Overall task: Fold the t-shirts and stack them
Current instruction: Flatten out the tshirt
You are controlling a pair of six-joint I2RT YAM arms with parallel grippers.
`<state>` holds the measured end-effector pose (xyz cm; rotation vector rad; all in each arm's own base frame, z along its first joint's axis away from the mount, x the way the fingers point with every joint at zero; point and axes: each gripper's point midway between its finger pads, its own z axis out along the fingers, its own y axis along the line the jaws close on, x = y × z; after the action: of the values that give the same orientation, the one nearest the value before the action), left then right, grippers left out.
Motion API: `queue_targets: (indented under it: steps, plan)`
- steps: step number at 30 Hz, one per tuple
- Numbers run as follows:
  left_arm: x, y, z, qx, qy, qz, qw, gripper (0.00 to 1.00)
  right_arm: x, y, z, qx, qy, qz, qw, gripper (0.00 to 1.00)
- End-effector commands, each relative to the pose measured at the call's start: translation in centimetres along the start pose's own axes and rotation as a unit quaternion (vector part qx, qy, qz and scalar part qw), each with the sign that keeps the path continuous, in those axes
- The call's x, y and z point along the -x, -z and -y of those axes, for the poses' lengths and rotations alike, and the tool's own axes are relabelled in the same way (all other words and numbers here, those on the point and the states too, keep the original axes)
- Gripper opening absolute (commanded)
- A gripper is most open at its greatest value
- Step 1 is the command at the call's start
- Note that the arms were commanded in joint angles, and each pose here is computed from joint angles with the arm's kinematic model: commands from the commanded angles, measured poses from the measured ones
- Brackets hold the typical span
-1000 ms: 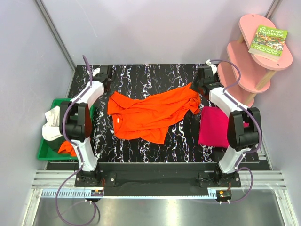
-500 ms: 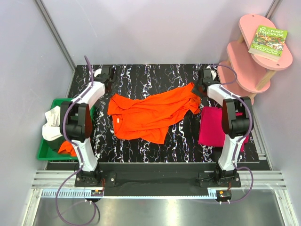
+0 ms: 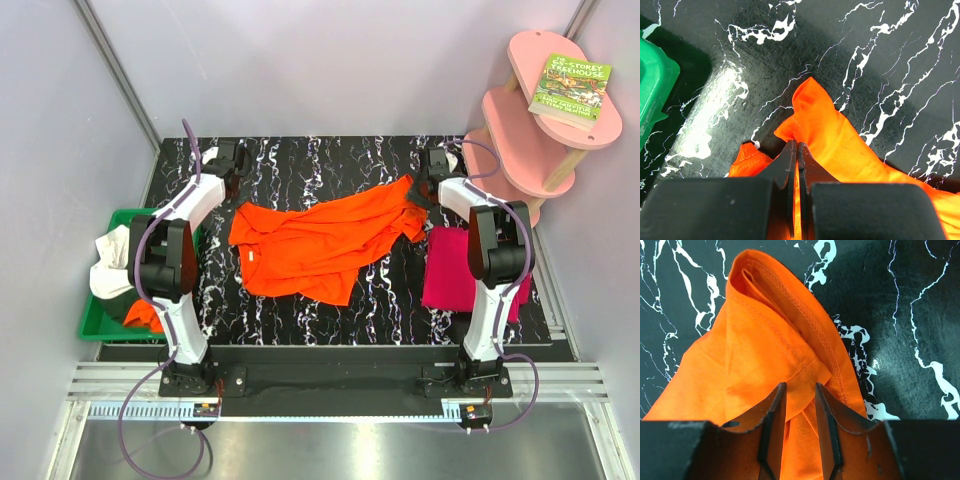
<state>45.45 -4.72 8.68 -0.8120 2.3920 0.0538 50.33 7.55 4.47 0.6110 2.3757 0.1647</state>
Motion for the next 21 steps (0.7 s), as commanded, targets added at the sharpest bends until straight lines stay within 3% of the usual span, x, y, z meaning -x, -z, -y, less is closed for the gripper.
queue_targets:
  steps: [1,6,11,18,20,21]
  plan:
    - [0.6,0.6,0.8,-0.018,-0.001,0.008,1.0,0.0,0.3,0.1,-0.1,-0.006,-0.002,0.002,1.0,0.37]
    - [0.4,0.4,0.7,-0.015,-0.002,0.006,1.0,0.0,-0.4,-0.4,0.1,-0.007,-0.002,-0.01,1.0,0.36]
    - [0.3,0.5,0.5,-0.013,-0.002,0.007,1.0,0.0,-0.7,-0.8,-0.3,0.002,-0.008,-0.018,1.0,0.15]
    - [0.3,0.8,0.3,-0.012,-0.004,0.009,1.0,0.0,0.2,0.0,-1.0,0.013,-0.008,-0.008,1.0,0.03]
    - [0.2,0.8,0.3,-0.012,-0.004,0.008,1.0,0.0,1.2,0.8,-1.3,0.018,-0.005,0.006,1.0,0.12]
    - [0.3,0.8,0.3,-0.013,-0.003,0.009,1.0,0.0,1.6,1.1,-1.4,0.019,-0.004,0.011,1.0,0.36]
